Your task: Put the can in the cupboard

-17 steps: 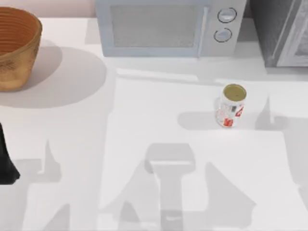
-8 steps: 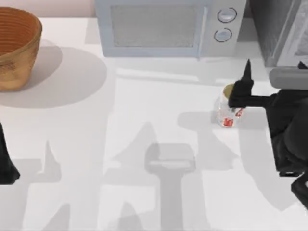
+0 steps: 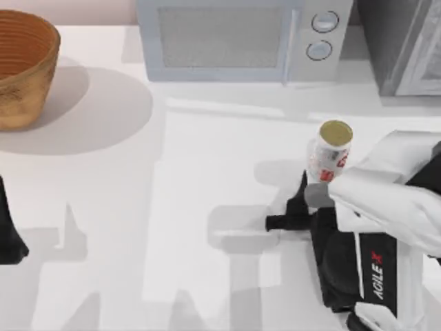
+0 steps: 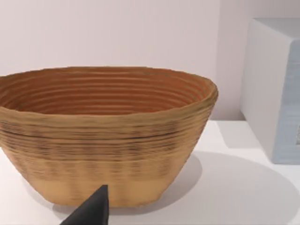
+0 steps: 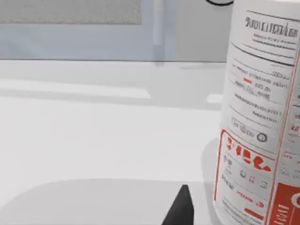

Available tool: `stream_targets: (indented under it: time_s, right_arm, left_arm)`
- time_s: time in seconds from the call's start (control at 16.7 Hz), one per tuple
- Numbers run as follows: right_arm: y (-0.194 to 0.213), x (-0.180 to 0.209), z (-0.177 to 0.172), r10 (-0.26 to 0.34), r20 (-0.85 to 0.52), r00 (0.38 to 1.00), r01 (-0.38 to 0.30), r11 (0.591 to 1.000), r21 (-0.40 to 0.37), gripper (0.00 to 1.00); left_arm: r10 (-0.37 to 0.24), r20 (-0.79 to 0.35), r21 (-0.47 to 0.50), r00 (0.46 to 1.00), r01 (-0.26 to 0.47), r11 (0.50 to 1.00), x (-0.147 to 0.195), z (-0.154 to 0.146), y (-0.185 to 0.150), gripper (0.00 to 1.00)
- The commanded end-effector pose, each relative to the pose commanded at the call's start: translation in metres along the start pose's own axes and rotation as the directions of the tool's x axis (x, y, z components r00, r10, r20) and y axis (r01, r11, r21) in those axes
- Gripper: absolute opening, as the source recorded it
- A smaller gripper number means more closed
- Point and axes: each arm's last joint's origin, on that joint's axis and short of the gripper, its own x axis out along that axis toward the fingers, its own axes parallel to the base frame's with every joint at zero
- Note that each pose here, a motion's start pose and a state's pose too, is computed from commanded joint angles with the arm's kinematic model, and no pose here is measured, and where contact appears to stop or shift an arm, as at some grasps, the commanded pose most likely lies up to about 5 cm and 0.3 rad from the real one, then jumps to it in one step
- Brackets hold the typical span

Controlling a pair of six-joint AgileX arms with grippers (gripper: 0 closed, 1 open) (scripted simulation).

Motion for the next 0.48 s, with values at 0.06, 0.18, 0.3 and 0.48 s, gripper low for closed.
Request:
stream_targets:
  time_s: [0.06, 0.18, 0.3, 0.48]
  right_arm:
    - [0.001, -0.003, -0.007, 0.002, -0.003, 1.000, -0.002, 1.000, -0.003, 1.00]
    - [0.003, -0.006, -0.015, 0.005, -0.006, 1.000, -0.005, 1.000, -0.006, 1.00]
    - [0.003, -0.007, -0.016, 0.006, -0.006, 1.000, -0.006, 1.000, -0.006, 1.00]
    - [0.032, 0.002, -0.034, 0.063, -0.047, 0.997, -0.063, 0.998, -0.009, 1.00]
  left_arm:
    - [0.000, 0.000, 0.000, 1.000, 0.000, 1.000, 0.000, 0.000, 0.000, 1.00]
    - [0.000, 0.000, 0.000, 1.000, 0.000, 1.000, 0.000, 0.000, 0.000, 1.00]
    - [0.000, 0.000, 0.000, 1.000, 0.000, 1.000, 0.000, 0.000, 0.000, 1.00]
    - [0.000, 0.000, 0.000, 1.000, 0.000, 1.000, 0.000, 0.000, 0.000, 1.00]
